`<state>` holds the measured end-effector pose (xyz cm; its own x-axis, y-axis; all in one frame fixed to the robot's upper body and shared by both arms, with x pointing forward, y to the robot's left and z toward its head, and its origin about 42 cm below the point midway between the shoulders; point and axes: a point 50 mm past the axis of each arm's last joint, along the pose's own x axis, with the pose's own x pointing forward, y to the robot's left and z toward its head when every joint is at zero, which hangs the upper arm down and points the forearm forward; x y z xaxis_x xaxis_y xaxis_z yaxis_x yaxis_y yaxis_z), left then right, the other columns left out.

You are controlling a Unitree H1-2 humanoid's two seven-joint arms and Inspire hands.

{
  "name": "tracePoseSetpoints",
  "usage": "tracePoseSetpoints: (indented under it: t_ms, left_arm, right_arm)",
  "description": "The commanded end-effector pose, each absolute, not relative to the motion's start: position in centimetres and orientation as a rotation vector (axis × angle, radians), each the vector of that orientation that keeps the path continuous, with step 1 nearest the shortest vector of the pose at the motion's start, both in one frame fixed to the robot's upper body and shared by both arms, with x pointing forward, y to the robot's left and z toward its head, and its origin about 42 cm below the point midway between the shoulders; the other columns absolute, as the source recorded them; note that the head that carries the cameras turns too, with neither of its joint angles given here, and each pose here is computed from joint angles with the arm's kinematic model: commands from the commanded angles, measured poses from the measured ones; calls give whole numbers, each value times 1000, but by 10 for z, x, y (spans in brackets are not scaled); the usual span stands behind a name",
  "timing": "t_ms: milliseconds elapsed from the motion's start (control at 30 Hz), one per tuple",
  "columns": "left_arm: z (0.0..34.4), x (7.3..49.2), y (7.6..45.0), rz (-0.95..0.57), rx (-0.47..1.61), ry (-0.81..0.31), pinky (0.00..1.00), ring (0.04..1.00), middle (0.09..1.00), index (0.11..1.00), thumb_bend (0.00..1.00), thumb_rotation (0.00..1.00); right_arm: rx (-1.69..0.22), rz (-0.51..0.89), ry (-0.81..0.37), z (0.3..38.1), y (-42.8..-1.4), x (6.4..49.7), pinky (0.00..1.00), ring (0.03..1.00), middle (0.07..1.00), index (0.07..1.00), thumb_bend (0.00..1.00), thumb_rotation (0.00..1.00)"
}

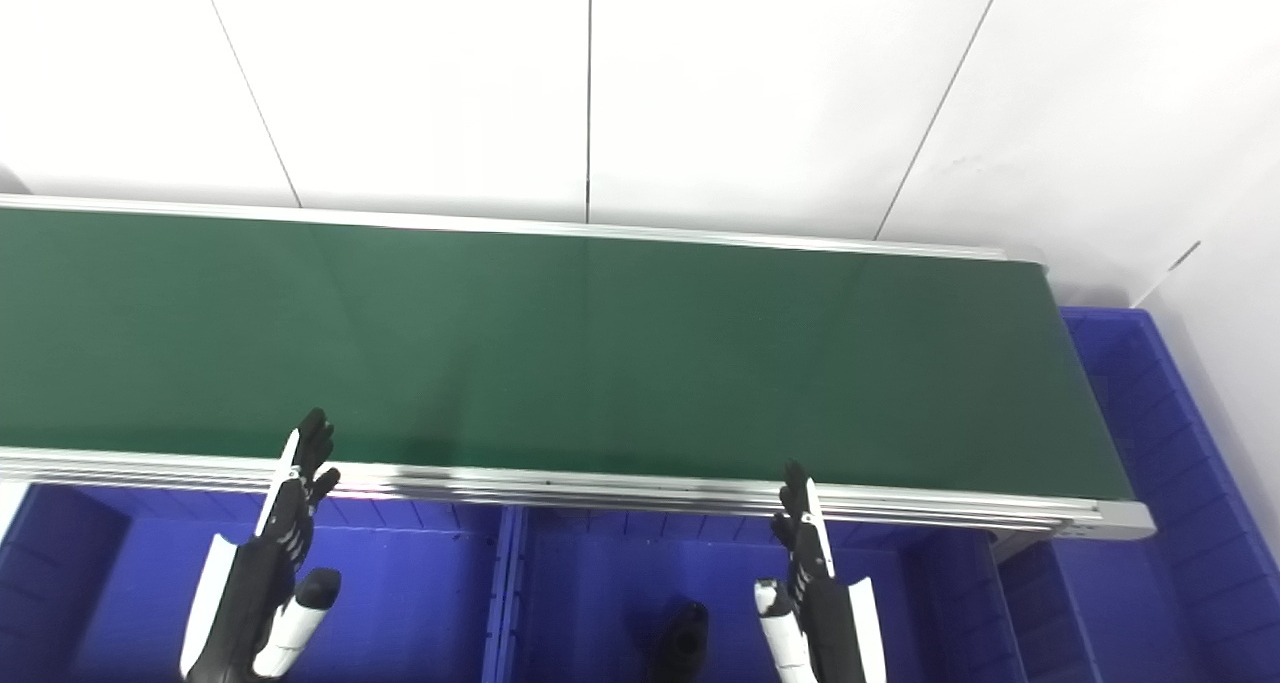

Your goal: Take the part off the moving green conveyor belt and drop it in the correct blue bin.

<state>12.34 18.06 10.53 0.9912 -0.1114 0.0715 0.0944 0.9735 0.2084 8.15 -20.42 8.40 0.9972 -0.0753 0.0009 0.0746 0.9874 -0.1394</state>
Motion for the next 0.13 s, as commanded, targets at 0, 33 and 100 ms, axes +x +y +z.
tracePoseSetpoints:
  t_ms: [0, 33, 100]
  left_arm:
    - [116, 123, 182, -94, 190, -134, 967, 1000, 1000, 1000, 778, 966]
    - [117, 124, 183, -97, 185, -135, 969, 1000, 1000, 1000, 780, 965]
    - [119, 126, 184, -100, 174, -135, 977, 1000, 1000, 1000, 794, 959]
  right_arm:
    - [-141, -75, -68, 92, -202, 84, 958, 1000, 1000, 1000, 792, 996]
    - [-138, -74, -68, 92, -201, 84, 960, 1000, 1000, 1000, 791, 993]
    - [-137, -69, -68, 94, -200, 85, 963, 1000, 1000, 1000, 785, 989]
